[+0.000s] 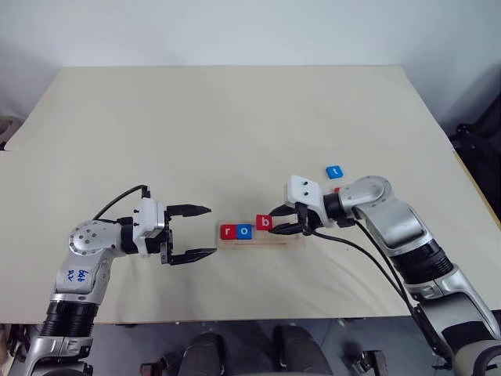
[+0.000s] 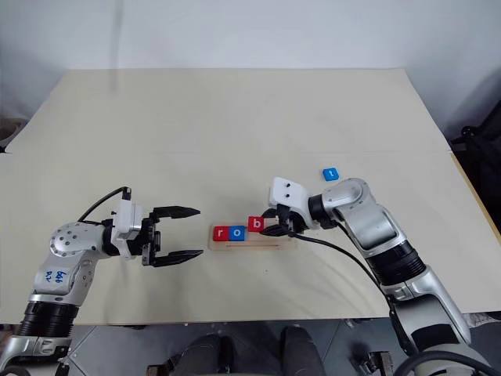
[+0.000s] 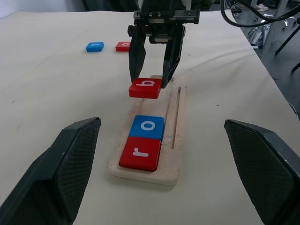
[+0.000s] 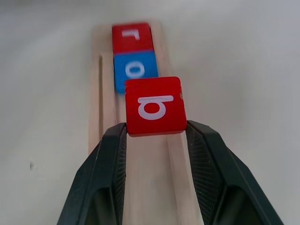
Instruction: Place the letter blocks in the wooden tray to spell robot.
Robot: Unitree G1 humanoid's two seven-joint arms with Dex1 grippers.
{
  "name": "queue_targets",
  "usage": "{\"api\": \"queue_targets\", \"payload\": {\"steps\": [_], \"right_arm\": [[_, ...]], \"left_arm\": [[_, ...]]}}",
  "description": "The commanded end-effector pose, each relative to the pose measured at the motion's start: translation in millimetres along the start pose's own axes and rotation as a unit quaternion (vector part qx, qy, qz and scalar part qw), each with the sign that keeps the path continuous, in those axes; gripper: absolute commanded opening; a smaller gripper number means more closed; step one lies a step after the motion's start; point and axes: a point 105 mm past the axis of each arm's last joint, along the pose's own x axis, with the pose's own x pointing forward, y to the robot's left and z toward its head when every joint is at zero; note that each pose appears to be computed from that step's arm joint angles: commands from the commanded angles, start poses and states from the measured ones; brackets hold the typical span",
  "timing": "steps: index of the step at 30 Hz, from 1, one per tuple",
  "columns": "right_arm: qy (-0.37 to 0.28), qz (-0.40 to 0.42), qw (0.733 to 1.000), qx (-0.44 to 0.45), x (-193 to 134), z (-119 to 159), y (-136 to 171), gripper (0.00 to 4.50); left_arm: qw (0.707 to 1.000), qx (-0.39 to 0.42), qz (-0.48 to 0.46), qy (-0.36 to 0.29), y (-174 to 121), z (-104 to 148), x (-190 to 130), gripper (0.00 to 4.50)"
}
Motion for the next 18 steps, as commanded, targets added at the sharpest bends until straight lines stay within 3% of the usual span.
{"api": "queue_targets", "payload": {"steps": [1,9,18], "right_arm": [[-0.006,0.006,1.000,-0.026,1.9,11.7,2.8,1.47],[0.002,0.013,0.999,-0.032,2.7,8.9,4.5,1.47],[-0.013,0.008,1.000,-0.021,-0.2,14.1,6.4,4.48]], "left_arm": [[1.000,0.019,0.006,-0.003,-1.5,8.6,-2.7,4.50],[1.000,0.018,0.013,-0.002,-2.2,9.2,-3.2,4.50],[1.000,0.019,0.016,-0.003,-0.7,10.6,-2.7,4.50]]}}
